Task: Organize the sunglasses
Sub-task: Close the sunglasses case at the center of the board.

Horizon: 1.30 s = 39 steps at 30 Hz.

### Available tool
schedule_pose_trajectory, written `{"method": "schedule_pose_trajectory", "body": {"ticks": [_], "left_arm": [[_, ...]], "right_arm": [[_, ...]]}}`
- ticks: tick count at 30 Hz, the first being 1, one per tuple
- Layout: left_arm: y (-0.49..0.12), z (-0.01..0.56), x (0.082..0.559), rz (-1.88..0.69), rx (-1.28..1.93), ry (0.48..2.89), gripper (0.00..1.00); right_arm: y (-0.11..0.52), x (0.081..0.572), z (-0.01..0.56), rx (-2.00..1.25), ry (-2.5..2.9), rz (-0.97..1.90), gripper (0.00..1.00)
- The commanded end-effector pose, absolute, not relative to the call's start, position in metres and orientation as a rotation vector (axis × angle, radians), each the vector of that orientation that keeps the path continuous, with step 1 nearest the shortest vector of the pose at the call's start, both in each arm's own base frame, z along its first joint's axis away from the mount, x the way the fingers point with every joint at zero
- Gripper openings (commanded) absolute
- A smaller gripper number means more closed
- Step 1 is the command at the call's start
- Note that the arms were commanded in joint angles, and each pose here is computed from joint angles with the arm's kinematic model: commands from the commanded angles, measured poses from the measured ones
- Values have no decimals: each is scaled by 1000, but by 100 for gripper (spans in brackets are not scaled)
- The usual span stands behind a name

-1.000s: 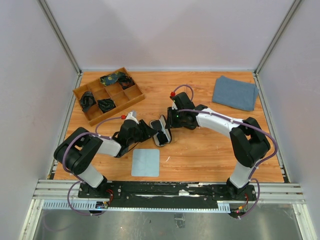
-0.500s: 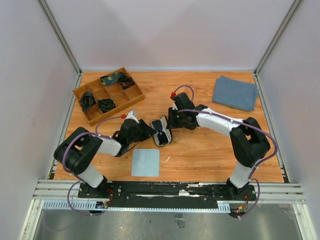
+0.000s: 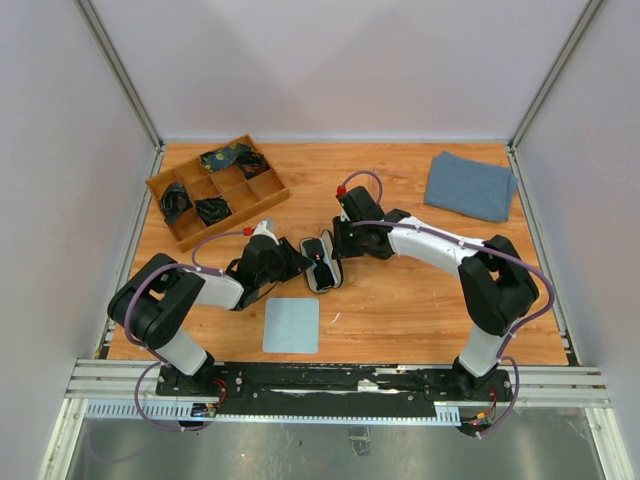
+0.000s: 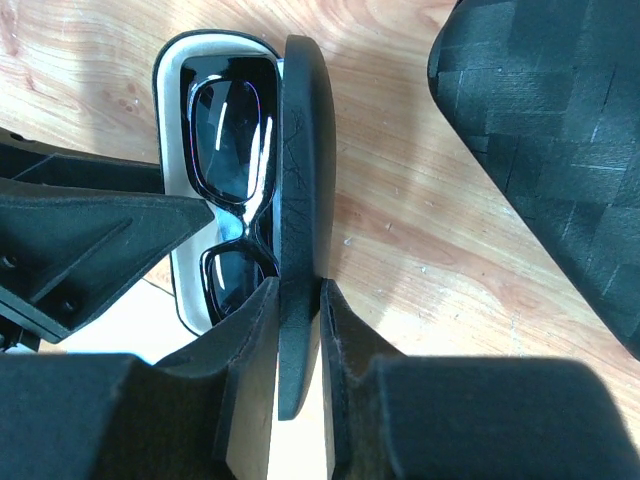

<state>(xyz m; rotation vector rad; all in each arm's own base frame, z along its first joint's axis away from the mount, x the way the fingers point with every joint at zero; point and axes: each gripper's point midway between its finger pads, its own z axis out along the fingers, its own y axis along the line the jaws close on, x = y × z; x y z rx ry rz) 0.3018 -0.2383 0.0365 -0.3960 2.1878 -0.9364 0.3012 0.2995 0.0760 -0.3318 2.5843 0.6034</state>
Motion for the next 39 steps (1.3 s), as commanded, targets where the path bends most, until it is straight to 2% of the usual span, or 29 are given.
{"method": "schedule_pose_trajectory", "body": {"ticks": [1, 39], "left_arm": [[-247, 57, 315, -973, -362, 2129, 34], [-271, 69, 321, -960, -306, 2138, 32]], "right_arm": [[318, 301, 87, -379, 2555, 631, 18], [349, 290, 93, -479, 2536, 626, 18]]}}
